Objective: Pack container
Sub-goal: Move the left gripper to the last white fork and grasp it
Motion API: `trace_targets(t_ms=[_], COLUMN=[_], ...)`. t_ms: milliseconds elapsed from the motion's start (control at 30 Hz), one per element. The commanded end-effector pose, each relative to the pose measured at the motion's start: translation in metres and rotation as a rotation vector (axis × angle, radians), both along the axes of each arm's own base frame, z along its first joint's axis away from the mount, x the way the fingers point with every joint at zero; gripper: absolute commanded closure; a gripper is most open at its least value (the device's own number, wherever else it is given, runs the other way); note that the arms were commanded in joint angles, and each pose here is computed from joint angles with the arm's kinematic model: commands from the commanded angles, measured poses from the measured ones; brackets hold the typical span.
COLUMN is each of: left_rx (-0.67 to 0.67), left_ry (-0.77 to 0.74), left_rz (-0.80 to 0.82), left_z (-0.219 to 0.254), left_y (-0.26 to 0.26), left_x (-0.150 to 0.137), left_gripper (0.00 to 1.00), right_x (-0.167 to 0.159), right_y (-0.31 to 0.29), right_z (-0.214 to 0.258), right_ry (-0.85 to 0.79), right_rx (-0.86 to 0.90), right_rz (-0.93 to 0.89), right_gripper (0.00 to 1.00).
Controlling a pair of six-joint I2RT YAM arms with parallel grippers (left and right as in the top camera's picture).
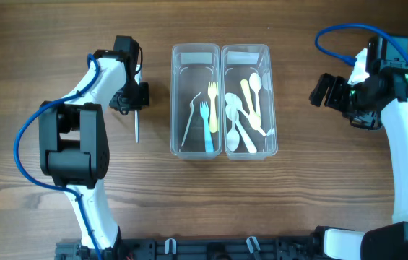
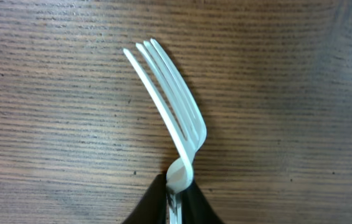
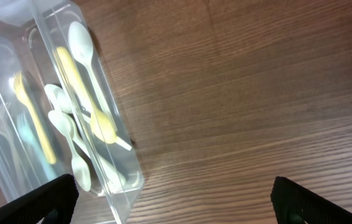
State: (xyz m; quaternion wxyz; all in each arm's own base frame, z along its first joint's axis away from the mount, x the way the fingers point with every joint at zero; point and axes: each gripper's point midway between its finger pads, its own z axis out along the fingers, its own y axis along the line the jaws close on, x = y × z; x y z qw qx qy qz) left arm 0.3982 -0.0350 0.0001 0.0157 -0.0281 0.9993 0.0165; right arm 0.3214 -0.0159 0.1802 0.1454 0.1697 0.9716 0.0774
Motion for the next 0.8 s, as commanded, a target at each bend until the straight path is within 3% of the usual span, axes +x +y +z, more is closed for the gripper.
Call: trace_targets(t_ms=[0, 100, 133, 200, 300, 433, 600, 667, 767], left_rx=[0.007, 0.010, 0.010, 0.010, 0.009, 0.007, 0.007, 0.008, 0.008], left_ry=[0.049, 0.066, 0.067, 0.066, 0.059, 0.044, 0.050, 0.053, 0.055], left_rz=[-0.010, -0.013, -0.013, -0.013, -0.013, -0.012, -0.013, -0.013, -0.013], left_z=[-0.0059, -0.0058, -0.0058, -0.0058, -0.0063, -0.0064, -0.0064, -0.0065, -0.0084], left_y=[0.0000, -0.0005, -0.0005, -0.0005, -0.0007, -0.0012, -0.0010, -0.0009, -0.0009], left_x=[-0.0108, -0.0152, -0.0153, -0.0151, -0.0133, -0.0095, -0.0111, -0.0118, -0.0116], left_gripper=[0.96, 0.96, 0.90, 0.67, 0.55, 0.58, 0.78, 0.77, 0.67], right_x=[-0.0013, -0.0015, -0.0016, -0.0021, -0.0037, -0.0043, -0.0042, -0.0043, -0.0056], right_y=[0.0008, 0.0008, 0.0009, 0.0009, 0.0011, 0.0011, 0.0011, 0.0012, 0.0013], right_z=[-0.0025, -0.0025, -0.0025, -0.0027, -0.0032, -0.0033, -0.0033, -0.0033, -0.0037], right_ry=[0.015, 0.016, 0.016, 0.018, 0.025, 0.027, 0.027, 0.027, 0.033], right_rx=[0.011, 0.011, 0.011, 0.012, 0.013, 0.012, 0.012, 0.012, 0.013], right_rz=[0.006, 0.006, 0.006, 0.006, 0.006, 0.006, 0.007, 0.006, 0.006], right_gripper=[0.00, 0.00, 0.00, 0.00, 0.00, 0.00, 0.00, 0.00, 0.00])
